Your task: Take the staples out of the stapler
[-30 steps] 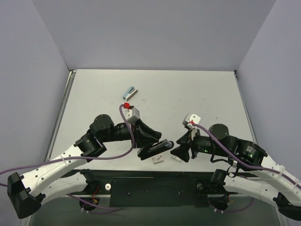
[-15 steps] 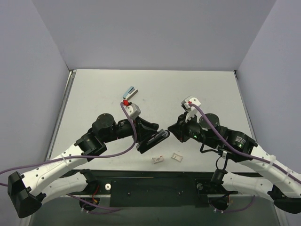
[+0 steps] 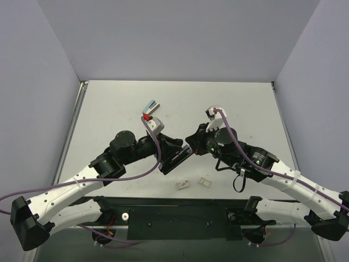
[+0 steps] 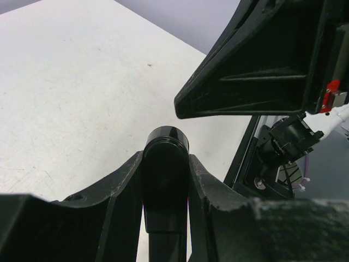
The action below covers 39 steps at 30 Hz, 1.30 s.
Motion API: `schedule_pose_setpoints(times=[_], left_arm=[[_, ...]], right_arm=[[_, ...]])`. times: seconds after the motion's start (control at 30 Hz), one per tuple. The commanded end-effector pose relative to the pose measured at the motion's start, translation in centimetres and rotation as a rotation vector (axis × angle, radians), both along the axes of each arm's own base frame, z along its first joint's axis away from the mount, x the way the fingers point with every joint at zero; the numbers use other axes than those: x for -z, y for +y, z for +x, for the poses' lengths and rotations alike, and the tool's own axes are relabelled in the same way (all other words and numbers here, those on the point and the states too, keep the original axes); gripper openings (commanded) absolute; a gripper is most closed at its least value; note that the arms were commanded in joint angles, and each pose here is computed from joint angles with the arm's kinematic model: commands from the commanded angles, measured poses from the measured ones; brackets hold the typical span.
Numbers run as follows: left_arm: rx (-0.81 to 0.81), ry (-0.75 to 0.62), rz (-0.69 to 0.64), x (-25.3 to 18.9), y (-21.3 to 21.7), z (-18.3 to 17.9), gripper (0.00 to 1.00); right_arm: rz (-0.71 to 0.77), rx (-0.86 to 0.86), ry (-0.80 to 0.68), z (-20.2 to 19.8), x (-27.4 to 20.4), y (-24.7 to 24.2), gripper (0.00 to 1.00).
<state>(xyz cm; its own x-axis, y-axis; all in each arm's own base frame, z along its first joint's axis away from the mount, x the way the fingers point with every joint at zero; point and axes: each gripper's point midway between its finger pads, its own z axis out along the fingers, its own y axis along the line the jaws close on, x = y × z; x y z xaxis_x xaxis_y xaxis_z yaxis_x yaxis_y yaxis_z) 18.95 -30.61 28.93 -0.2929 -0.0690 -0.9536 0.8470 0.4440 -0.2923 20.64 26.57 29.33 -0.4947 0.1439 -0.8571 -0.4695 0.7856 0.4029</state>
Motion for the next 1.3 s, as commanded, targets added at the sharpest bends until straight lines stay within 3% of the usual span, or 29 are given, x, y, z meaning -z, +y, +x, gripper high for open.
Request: schedule_pose_setpoints(times=[0.0,0.43,0.7,1.27], left_arm=[[-0.031,-0.139,-0.162,-7.2,0.0,0.8,0.0],[-0.061,-0.177,-0.201,-8.9,-0.2,1.6,0.0],[-0.134,-0.211,-0.22,-10.0,-0.3,3.5,0.0],[-0.238,-0.297,-0.323,-13.6,-1.2,7.7,0.0]], right_arm=[[0.054,0.062,0.011,1.4,0.3,0.7,0.0],[0.053,0.123,0.082,2.6,4.1,0.7,0.0],[0.025,0.18,0.136,3.3,7.8,-0.2,0.0],[0.064,0.203,0.126,7.1,11.2,-0.5,0.0]])
